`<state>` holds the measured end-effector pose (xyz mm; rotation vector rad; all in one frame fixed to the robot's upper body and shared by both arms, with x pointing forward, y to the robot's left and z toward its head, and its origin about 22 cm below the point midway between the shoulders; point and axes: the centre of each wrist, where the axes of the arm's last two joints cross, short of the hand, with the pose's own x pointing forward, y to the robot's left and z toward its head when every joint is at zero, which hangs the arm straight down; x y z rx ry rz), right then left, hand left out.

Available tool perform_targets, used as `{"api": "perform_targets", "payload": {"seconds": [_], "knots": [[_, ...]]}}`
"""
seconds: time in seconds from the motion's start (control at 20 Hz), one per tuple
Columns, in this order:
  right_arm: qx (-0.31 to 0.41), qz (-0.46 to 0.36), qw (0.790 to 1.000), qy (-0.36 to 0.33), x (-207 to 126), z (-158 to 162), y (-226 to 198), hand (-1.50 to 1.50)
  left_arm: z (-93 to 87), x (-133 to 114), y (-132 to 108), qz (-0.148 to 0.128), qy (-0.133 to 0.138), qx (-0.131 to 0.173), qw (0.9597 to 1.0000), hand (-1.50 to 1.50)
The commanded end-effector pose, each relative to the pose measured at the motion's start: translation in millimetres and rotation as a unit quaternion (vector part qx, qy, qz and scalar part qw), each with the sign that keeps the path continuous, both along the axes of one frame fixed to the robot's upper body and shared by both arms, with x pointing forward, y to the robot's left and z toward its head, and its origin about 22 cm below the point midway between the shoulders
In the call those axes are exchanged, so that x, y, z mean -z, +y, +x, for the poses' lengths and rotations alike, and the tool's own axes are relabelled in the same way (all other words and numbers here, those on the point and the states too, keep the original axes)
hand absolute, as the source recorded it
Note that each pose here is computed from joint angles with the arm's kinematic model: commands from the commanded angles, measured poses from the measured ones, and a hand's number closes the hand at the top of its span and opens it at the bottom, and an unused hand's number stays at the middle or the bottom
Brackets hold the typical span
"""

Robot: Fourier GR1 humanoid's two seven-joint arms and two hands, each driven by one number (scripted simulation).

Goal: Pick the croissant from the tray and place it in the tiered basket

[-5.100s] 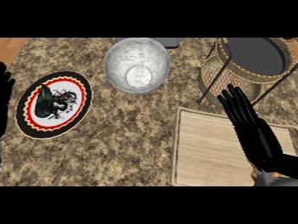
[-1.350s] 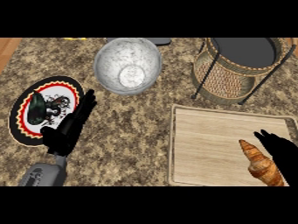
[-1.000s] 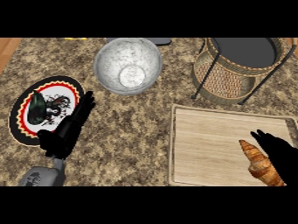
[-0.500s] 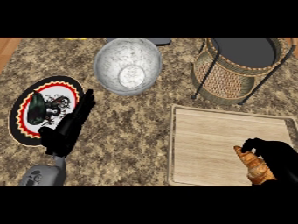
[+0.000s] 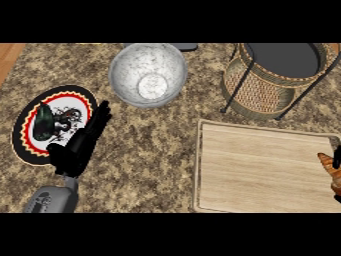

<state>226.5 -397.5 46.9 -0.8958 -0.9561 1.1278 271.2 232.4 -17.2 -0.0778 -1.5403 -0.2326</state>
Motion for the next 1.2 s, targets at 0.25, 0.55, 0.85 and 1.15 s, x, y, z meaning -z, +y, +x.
{"api": "perform_targets", "payload": {"seconds": [0.25,0.55,0.85,1.15], "knots": [[0.089,-0.008,0.992,-0.086,-48.5,6.9,-141.5,1.50,2.2,3.6,6.0,-0.003,0.003,0.011,0.9999,0.00],[0.049,0.214,0.955,-0.202,-69.8,23.8,-146.0,1.50,1.1,-1.7,5.3,0.006,0.000,0.000,1.0000,0.00],[-0.001,0.233,0.937,-0.259,-153.4,48.5,-145.7,1.50,3.8,-0.4,-0.1,-0.001,0.004,0.000,1.0000,0.00],[-0.008,0.247,0.938,-0.243,-212.2,95.5,-85.6,1.50,7.8,1.2,0.6,-0.006,0.004,0.001,1.0000,0.00]]}}
